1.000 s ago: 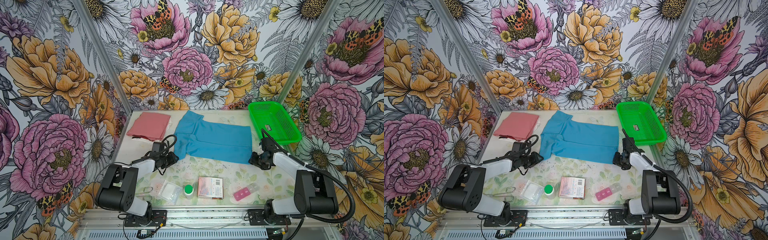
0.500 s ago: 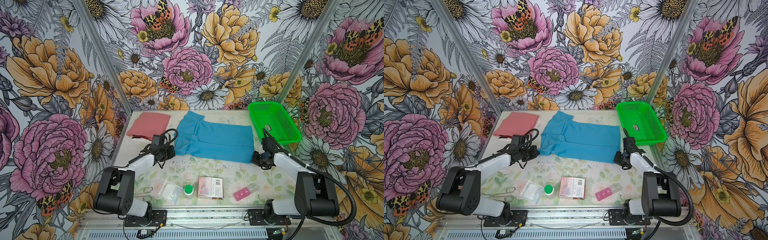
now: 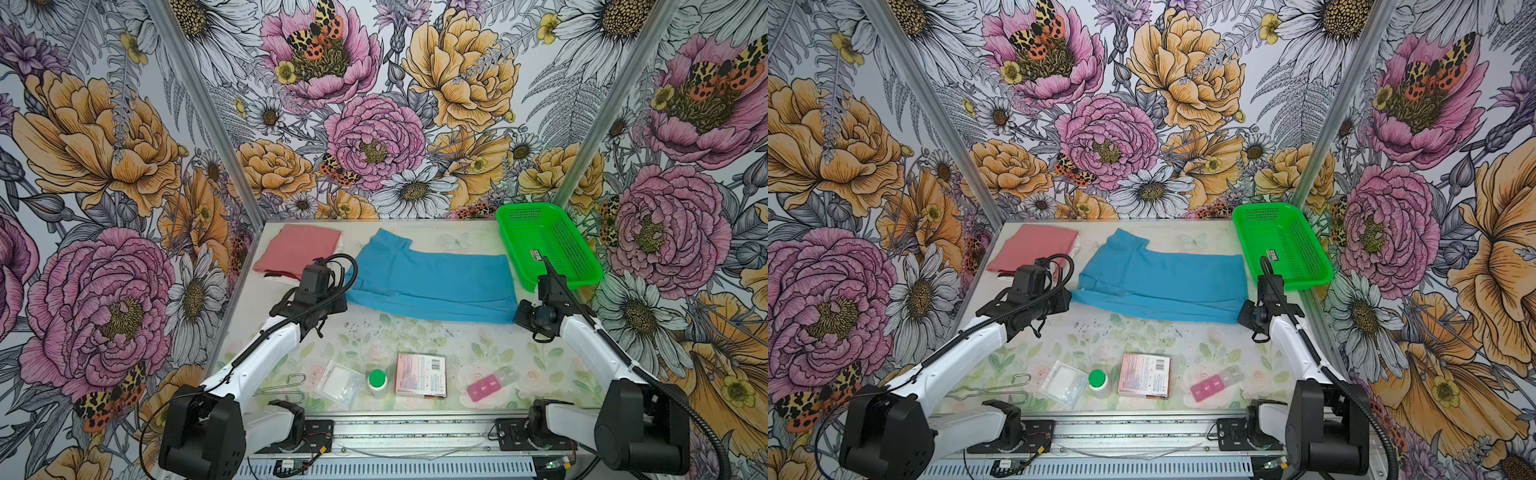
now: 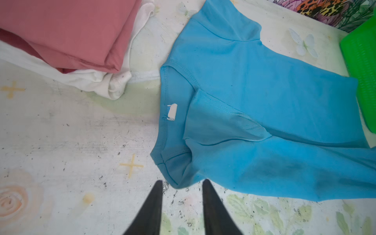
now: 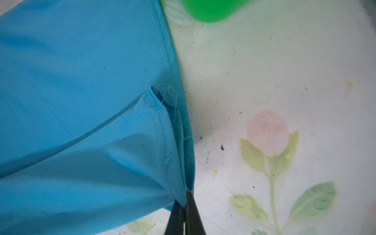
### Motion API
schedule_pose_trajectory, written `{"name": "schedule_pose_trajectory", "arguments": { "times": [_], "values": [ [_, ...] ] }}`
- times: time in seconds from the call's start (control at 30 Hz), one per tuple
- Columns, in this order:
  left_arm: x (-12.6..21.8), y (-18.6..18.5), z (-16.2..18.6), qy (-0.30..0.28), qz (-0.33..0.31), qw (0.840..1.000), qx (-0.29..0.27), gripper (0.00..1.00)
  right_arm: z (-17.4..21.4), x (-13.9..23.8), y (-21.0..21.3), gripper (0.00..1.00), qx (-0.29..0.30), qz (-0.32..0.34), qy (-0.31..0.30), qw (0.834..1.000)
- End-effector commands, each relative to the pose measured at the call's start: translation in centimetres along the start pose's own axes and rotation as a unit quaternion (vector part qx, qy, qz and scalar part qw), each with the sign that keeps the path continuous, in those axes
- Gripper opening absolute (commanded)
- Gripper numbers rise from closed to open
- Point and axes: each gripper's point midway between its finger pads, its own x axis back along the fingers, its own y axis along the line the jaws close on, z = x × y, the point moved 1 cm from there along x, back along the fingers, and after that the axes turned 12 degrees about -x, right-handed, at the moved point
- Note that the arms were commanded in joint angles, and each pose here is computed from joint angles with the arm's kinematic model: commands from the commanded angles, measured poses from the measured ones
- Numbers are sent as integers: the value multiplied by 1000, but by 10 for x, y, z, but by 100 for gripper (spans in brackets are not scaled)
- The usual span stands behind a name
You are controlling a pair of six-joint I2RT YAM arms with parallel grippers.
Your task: Fold and stack the t-shirts
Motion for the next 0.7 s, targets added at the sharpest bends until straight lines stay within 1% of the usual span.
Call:
{"name": "schedule_pose_trajectory", "arguments": {
  "times": [0.0,0.03,0.07,0.1,0.17,0.2,0.33,0.4,0.43,0.47,0.53,0.6,0.63,0.67],
  "values": [
    [13,18,2,-13,-42,999,15,87,-1,11,8,36,18,-14,-5,1000],
    [17,19,-2,-22,-41,999,18,95,-3,16,10,46,25,-13,-11,1000],
    [22,20,-7,-32,-41,998,23,99,-5,22,14,57,35,-14,-18,999],
    [25,21,-13,-39,-34,998,28,99,-8,28,18,68,43,-15,-23,999],
    [27,15,-22,-42,-14,999,30,99,-12,36,25,83,53,-17,-28,998],
    [25,11,-26,-39,-1,999,27,99,-14,39,29,87,57,-20,-27,998],
    [3,-26,-31,-2,89,996,14,99,-12,33,48,91,79,-40,-4,996],
    [-12,-52,-29,24,156,987,16,99,-4,22,64,92,100,-48,24,994],
    [-20,-61,-26,37,173,984,18,99,0,17,71,92,109,-54,35,992],
    [-28,-70,-23,48,188,981,18,99,5,7,77,94,115,-56,51,990],
    [-43,-83,-16,66,203,977,18,99,13,-7,89,95,119,-69,72,988],
    [-58,-92,-8,82,215,973,29,99,21,-20,99,97,118,-84,88,985],
    [-62,-95,-5,86,219,971,34,99,24,-25,101,99,118,-85,95,985],
    [-67,-96,0,90,218,971,39,99,28,-32,102,100,120,-81,103,984]
  ]
}}
